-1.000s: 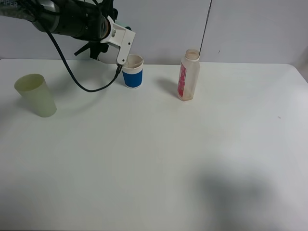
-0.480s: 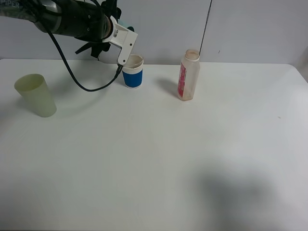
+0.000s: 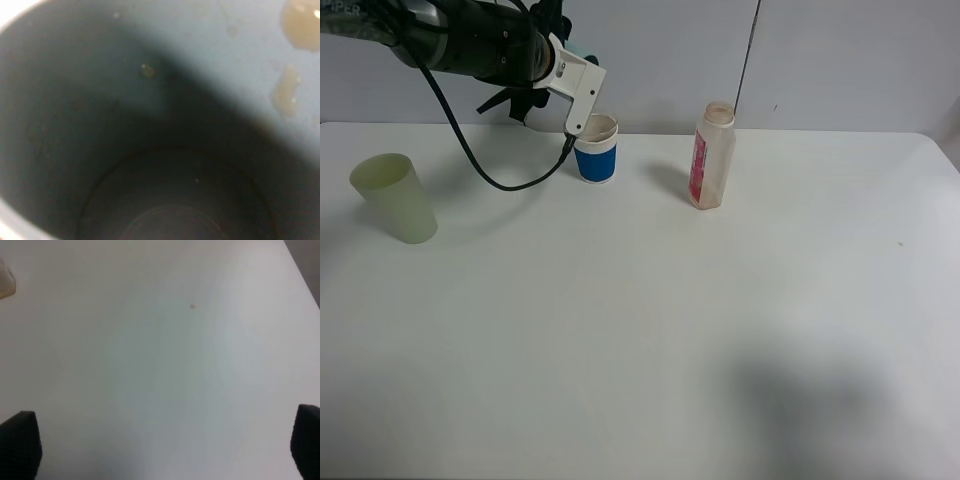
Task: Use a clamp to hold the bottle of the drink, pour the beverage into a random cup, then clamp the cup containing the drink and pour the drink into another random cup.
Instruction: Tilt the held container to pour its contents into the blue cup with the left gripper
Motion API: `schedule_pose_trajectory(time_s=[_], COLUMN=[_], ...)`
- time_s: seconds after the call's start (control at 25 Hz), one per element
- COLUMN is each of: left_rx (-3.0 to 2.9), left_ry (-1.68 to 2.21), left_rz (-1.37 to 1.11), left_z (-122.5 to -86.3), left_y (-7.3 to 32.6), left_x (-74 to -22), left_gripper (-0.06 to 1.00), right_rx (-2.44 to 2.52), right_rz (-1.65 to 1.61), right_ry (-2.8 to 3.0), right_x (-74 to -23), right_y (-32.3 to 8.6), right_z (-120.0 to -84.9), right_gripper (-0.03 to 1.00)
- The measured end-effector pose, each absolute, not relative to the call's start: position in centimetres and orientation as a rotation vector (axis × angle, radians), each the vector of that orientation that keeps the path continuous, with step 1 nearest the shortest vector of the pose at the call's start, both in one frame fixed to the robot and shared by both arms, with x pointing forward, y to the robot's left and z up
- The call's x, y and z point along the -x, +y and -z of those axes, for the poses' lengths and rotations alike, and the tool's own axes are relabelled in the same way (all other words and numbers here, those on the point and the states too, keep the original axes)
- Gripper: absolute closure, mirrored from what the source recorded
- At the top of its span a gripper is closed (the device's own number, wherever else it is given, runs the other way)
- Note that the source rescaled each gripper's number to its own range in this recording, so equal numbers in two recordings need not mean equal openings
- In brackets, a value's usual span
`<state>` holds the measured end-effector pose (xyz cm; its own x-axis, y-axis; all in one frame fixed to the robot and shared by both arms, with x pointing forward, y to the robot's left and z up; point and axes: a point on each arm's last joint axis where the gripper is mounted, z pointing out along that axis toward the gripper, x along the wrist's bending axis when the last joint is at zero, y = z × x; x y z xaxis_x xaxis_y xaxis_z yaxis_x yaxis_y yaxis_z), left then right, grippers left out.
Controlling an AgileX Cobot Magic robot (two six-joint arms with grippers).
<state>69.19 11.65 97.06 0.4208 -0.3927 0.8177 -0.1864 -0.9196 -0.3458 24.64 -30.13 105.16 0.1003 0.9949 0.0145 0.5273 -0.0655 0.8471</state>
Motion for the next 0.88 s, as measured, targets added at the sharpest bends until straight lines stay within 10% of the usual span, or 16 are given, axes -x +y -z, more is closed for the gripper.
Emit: schedule_pose_trajectory(time_s=[0.88], left_rx=[2.733], left_ry=[-0.045], left_rz=[1.470], left_z=[-98.2], left_y=[14.3], left_x=[-69.1], left_gripper=[0.94], right_rx=[-1.683], right_rz=[-0.851], right_ry=[1.510], right_x=[-24.6], right_y=[-30.1], right_z=[-105.2], right_gripper=[-0.03])
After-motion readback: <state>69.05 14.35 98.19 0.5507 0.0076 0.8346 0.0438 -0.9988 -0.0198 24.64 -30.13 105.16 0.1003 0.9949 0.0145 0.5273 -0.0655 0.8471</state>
